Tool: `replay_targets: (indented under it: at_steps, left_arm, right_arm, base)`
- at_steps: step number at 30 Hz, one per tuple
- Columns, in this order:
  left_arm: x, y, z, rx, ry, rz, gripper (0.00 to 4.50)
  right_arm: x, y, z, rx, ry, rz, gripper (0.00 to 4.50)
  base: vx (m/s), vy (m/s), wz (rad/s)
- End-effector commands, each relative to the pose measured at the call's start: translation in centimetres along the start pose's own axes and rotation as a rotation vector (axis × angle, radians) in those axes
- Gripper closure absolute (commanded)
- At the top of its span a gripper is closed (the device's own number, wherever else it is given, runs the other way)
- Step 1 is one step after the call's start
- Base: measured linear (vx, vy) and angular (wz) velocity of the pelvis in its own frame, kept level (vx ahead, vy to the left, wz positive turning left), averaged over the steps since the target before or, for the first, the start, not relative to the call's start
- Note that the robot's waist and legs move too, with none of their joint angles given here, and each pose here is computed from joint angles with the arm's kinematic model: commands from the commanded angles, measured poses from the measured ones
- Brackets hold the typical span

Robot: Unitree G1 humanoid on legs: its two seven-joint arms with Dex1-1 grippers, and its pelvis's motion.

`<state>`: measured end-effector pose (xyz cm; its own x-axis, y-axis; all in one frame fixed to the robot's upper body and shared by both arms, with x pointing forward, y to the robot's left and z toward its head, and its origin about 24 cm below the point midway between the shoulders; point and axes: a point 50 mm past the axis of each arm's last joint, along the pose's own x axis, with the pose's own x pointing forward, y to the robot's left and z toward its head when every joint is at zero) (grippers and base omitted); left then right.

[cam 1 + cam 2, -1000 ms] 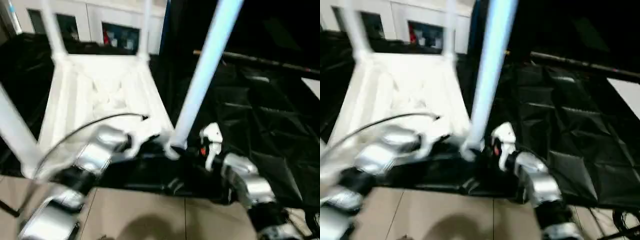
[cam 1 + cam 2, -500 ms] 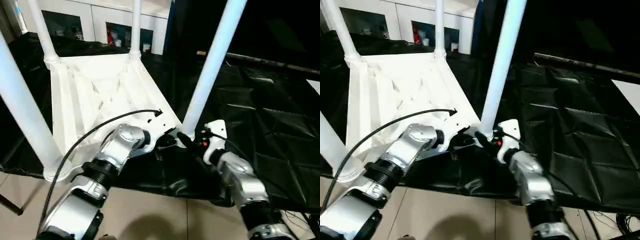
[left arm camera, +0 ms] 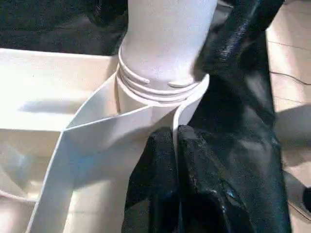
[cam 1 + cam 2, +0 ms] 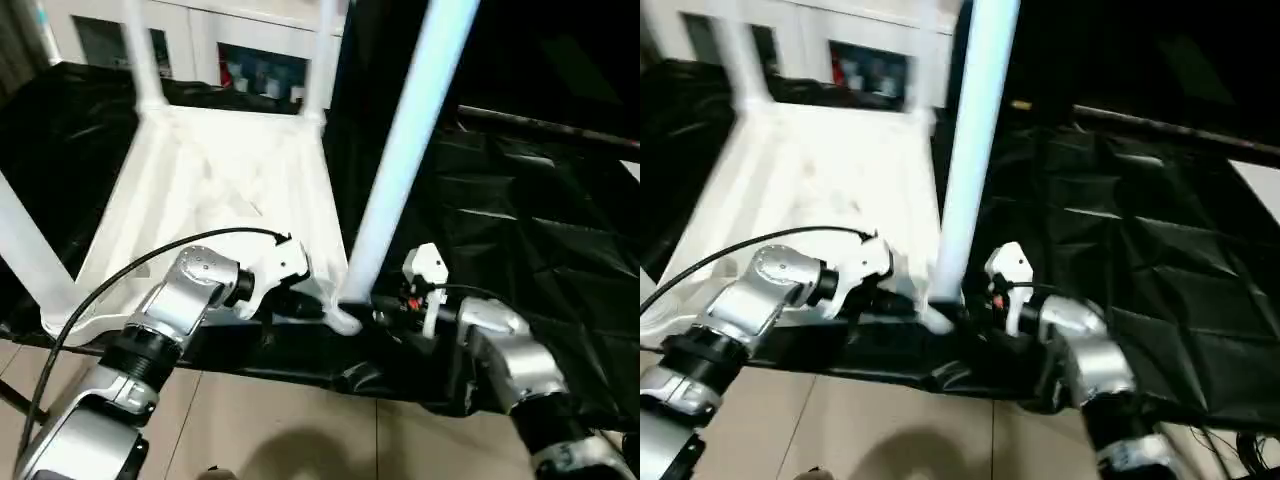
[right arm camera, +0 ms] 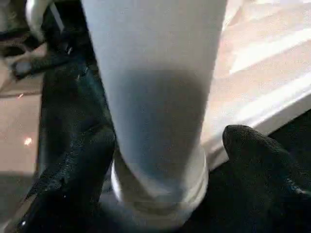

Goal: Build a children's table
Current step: Rotate leg to tighten

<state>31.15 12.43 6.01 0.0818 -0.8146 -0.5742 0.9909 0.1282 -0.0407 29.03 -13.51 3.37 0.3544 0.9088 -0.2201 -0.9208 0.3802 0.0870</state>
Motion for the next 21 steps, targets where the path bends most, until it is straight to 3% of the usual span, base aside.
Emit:
replay_targets:
  at_steps: [1, 5, 12, 19, 21]
  left_arm:
    - [0.75, -0.83, -0.74, -0.045, -0.004, -0.071, 4.50]
    - [0.52, -0.89, -0.89, -0.050, -0.008, -0.066, 4.50]
    - [0.42, -1.08, -1.02, -0.062, -0.004, -0.078, 4.50]
    - [0.42, -1.08, -1.02, -0.062, -0.004, -0.078, 4.50]
    - [0.43, -1.15, -1.12, -0.067, -0.001, -0.082, 4.50]
  right_arm:
    - [-0.42, -0.05, -0.28, -0.018, 0.034, 0.019, 0.62]
    - [-0.35, 0.04, -0.46, -0.023, 0.037, 0.026, 0.62]
    - [0.07, -0.05, 0.07, -0.034, -0.003, 0.024, 1.22]
    - [0.07, -0.05, 0.07, -0.034, -0.003, 0.024, 1.22]
    - [0.31, 0.26, -0.05, -0.034, -0.006, 0.041, 1.53]
  base:
    - [0.000, 0.000, 0.00]
    - [0.000, 0.000, 0.00]
    - [0.000, 0.000, 0.00]
    - [0.000, 0.000, 0.00]
    - [0.000, 0.000, 0.00]
